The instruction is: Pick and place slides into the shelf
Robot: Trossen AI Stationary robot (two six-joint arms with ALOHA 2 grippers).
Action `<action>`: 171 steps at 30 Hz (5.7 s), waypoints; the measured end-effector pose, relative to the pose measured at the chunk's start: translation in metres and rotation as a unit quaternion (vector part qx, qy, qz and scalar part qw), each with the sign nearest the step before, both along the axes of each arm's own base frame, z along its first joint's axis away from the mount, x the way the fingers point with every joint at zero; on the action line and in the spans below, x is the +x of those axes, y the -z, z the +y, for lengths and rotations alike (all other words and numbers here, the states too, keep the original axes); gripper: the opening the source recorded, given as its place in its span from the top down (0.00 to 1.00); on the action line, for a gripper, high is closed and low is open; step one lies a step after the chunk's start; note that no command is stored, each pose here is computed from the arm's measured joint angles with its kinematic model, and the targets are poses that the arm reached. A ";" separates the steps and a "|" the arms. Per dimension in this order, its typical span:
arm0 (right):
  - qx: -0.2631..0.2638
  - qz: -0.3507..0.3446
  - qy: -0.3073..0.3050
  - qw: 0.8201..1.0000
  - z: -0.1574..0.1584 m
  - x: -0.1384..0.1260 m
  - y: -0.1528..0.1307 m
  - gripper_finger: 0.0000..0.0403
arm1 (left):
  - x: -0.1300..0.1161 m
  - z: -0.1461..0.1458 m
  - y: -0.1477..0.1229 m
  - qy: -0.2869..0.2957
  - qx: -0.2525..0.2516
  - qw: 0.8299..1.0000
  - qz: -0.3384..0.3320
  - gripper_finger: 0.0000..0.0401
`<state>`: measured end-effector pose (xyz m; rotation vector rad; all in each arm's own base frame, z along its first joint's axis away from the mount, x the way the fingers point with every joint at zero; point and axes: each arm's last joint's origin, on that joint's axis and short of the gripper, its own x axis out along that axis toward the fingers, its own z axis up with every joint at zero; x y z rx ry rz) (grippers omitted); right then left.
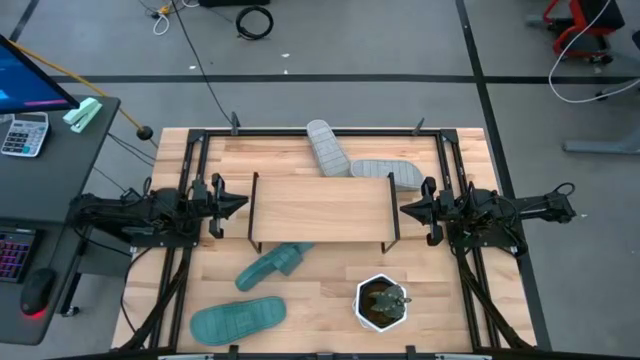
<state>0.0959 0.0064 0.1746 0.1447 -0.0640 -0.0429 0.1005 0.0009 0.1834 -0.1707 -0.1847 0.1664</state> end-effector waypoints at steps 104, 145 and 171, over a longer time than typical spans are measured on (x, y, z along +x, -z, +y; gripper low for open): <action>0.031 -0.010 -0.002 0.999 0.000 0.000 -0.002 0.96 | 0.000 0.000 -0.001 0.000 0.000 1.000 -0.007 0.93; 0.352 -0.240 0.142 0.894 -0.022 -0.016 -0.051 0.91 | -0.022 0.012 -0.064 -0.157 -0.169 0.952 -0.203 0.87; 0.155 0.212 0.405 0.876 -0.070 0.008 -0.173 0.88 | 0.038 0.005 -0.150 -0.125 -0.116 0.983 0.060 0.80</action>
